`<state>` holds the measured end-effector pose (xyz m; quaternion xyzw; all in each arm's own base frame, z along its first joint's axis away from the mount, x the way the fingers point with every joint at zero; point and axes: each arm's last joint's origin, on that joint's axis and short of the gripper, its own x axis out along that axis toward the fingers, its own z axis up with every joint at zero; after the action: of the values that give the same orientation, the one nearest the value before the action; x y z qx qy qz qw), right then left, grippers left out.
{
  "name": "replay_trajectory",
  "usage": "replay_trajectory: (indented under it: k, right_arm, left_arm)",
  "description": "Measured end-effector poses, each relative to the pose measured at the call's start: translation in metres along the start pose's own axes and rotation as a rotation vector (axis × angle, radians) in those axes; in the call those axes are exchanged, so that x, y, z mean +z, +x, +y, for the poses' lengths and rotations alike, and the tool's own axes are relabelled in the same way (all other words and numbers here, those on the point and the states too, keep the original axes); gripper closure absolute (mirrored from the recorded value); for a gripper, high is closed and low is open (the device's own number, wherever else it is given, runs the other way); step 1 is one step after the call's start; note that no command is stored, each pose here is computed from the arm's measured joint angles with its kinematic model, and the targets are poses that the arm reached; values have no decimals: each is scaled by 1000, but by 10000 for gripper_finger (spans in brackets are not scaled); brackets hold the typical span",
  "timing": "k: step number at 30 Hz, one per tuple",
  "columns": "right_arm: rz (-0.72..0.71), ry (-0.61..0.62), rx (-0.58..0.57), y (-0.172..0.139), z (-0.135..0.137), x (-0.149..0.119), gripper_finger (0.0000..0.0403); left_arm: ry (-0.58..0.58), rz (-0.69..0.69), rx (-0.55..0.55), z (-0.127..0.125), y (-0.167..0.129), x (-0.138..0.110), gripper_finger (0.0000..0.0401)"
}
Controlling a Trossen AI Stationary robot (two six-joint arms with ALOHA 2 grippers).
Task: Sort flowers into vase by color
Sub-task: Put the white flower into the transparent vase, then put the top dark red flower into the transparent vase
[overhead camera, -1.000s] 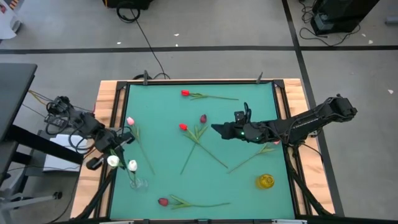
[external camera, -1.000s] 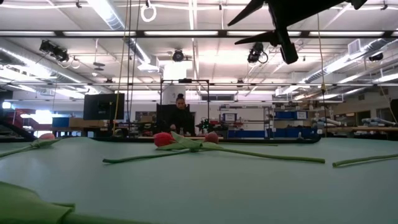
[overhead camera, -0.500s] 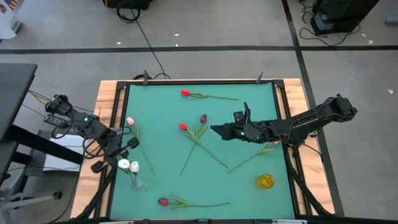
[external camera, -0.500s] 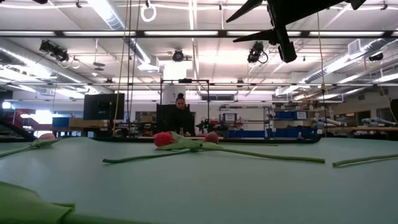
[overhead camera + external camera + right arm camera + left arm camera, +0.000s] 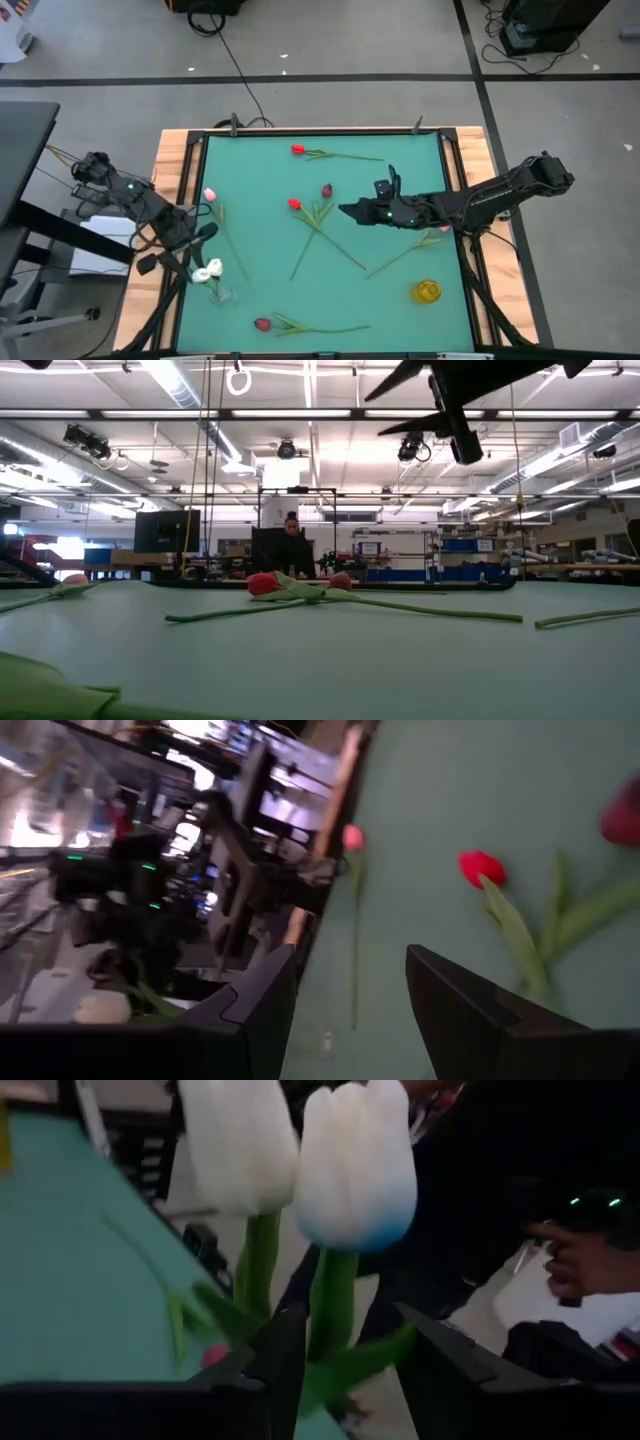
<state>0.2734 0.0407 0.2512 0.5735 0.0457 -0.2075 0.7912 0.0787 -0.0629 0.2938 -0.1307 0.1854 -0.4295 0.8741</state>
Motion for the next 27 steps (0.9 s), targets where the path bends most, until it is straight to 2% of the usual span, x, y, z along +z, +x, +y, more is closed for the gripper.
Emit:
replay_trajectory:
  k: [6, 12, 20, 27]
  right_arm:
    - [73, 54, -126, 1, -14, 0, 203]
    - [77, 50, -183, 0, -20, -1, 203]
    - [45, 101, -227, 3, -25, 7, 204]
    - [99, 86, -353, 6, -40, 20, 204]
  left_arm:
    - [-46, 73, 175, -11, -23, 16, 248]
    - [-154, 50, 531, -18, -56, 29, 248]
    - [-485, 84, 877, -12, -73, 12, 267]
    - [-628, 49, 1077, -4, -69, 10, 275]
